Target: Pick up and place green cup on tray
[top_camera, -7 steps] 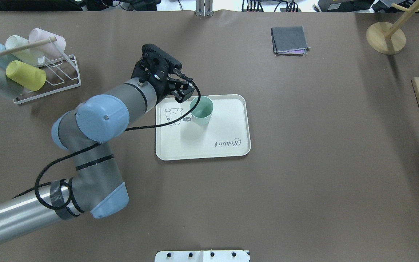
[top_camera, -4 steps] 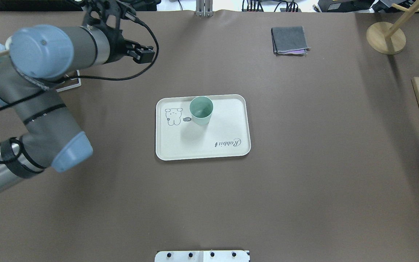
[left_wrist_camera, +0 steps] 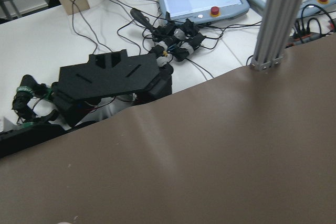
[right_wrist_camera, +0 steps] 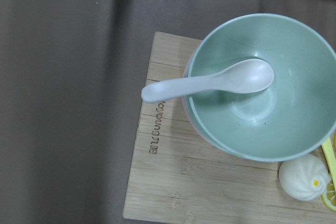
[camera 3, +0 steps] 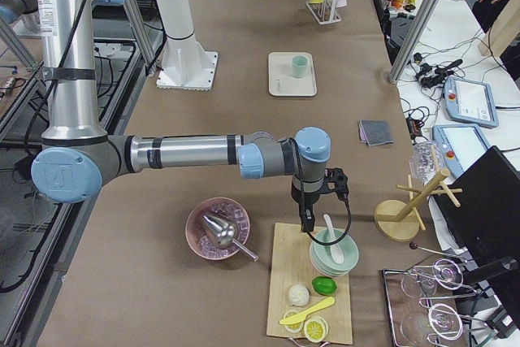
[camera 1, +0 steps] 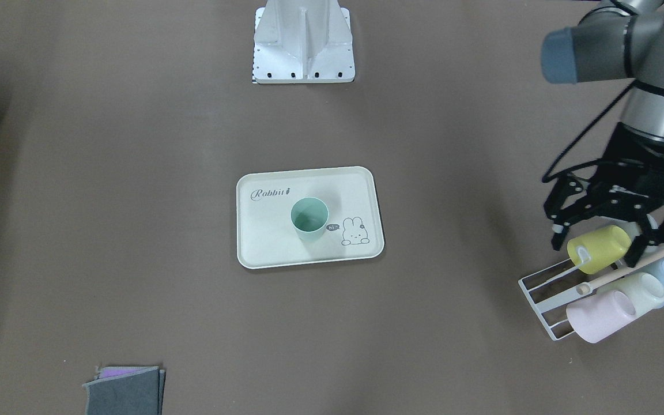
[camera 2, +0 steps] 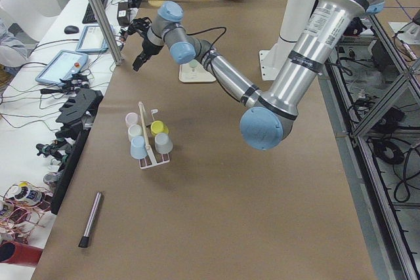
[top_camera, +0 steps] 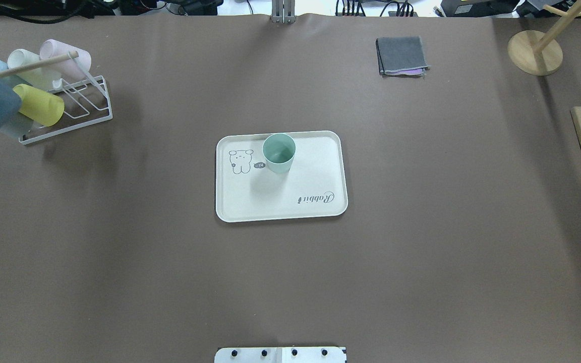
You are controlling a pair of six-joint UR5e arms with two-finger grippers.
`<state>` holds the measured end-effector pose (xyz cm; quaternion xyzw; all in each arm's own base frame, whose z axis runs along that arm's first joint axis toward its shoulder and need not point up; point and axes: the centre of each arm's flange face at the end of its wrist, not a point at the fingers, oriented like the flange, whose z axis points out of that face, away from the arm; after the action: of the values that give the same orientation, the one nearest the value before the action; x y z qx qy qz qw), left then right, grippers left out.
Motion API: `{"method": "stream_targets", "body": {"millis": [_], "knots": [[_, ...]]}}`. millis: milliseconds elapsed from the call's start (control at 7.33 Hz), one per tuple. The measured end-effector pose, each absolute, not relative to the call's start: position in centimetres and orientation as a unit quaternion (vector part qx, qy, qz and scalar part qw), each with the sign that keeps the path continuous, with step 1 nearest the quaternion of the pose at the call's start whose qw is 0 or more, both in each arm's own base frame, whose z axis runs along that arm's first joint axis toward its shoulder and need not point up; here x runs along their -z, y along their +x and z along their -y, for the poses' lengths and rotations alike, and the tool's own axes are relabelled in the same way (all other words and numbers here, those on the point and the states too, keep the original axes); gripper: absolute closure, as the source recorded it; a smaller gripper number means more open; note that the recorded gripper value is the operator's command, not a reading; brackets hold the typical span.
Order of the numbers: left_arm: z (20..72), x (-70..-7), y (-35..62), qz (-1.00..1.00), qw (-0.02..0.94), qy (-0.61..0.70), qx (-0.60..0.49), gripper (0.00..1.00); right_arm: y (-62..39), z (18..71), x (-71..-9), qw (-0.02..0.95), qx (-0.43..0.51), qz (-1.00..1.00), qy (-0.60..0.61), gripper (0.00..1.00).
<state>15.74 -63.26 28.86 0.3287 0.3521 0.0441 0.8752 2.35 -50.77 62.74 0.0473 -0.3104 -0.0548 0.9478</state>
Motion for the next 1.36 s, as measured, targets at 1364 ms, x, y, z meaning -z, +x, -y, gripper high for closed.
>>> {"method": "stream_targets", "body": {"millis": [1364], "knots": [[51.4,-55.8,-7.6,-0.404,0.901,0.159,0.012,0.02,2.3,48.7,-65.5,0.958,0.054,0.279,0.038,0.00]]}}
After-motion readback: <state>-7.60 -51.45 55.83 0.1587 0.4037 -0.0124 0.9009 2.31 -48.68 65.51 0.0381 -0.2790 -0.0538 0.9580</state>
